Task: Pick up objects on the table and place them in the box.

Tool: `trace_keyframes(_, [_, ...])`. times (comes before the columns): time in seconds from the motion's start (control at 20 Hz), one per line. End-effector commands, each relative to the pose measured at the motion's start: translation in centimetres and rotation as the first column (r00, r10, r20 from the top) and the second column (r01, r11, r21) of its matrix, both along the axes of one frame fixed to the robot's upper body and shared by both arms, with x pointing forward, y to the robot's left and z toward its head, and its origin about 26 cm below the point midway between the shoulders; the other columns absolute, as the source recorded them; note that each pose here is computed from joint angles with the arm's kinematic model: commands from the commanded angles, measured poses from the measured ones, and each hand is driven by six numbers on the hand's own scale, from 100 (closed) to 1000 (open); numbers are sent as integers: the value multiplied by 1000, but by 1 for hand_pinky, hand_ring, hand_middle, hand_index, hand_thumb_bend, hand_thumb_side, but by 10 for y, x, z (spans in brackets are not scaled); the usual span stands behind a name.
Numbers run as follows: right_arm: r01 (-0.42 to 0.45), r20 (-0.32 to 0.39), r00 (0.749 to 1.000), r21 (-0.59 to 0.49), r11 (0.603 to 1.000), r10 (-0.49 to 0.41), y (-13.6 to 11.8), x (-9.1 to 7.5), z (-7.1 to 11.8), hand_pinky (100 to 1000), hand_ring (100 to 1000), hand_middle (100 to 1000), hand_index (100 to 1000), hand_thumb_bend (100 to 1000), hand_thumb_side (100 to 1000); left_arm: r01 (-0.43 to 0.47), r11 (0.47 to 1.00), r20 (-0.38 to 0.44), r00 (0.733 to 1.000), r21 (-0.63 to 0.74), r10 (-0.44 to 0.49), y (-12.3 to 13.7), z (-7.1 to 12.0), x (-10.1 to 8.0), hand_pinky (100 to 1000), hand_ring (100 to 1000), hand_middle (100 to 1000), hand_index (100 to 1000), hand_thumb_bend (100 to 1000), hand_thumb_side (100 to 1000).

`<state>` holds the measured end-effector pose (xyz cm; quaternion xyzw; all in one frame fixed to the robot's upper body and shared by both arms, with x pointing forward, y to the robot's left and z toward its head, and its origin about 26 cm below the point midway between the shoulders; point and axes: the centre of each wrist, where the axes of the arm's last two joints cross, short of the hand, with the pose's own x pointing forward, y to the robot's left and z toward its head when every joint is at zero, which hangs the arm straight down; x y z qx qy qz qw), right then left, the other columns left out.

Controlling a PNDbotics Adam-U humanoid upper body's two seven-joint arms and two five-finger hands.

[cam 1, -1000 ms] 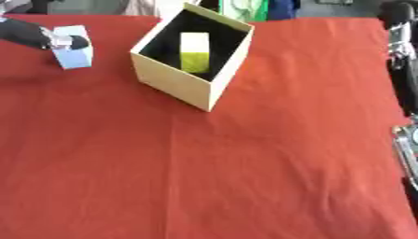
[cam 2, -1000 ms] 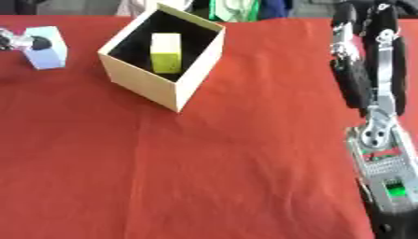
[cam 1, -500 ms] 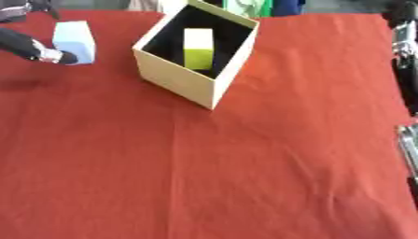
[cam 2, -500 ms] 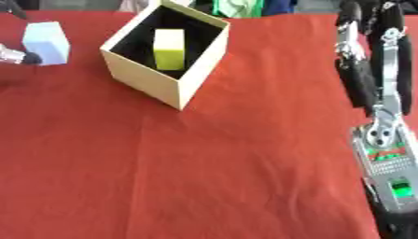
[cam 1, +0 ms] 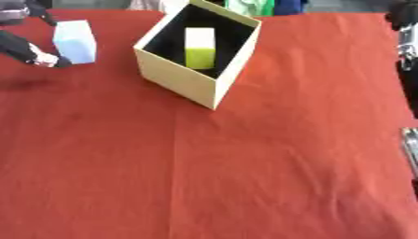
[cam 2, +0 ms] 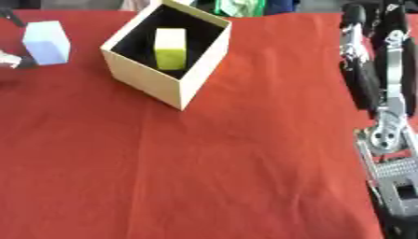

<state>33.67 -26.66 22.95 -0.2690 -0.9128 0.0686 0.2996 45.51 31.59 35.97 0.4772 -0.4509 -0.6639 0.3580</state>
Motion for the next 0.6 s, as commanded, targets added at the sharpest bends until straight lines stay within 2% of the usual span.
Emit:
trace_keyframes(0.05, [2, 17, 1000, -18, 1000, -2, -4, -1, 7, 789, 744, 694, 1000, 100, 849, 12, 1000, 82, 997, 3, -13, 6, 27, -12, 798, 939, 869, 898, 466, 559])
trace_keyframes(0.35, [2, 13, 1000, -17, 1000, -1, -5, -1, 7, 789, 742, 693, 1000, 100, 850, 23, 1000, 153, 988, 10, -24, 7, 34, -15, 789, 933, 875, 907, 464, 426])
trace_keyframes(0.6, [-1, 14, 1000, -18, 1000, 1, -4, -1, 7, 789, 742, 694, 1000, 100, 852, 39, 999, 192, 980, 19, -42, 7, 34, -15, 777, 923, 866, 908, 445, 432])
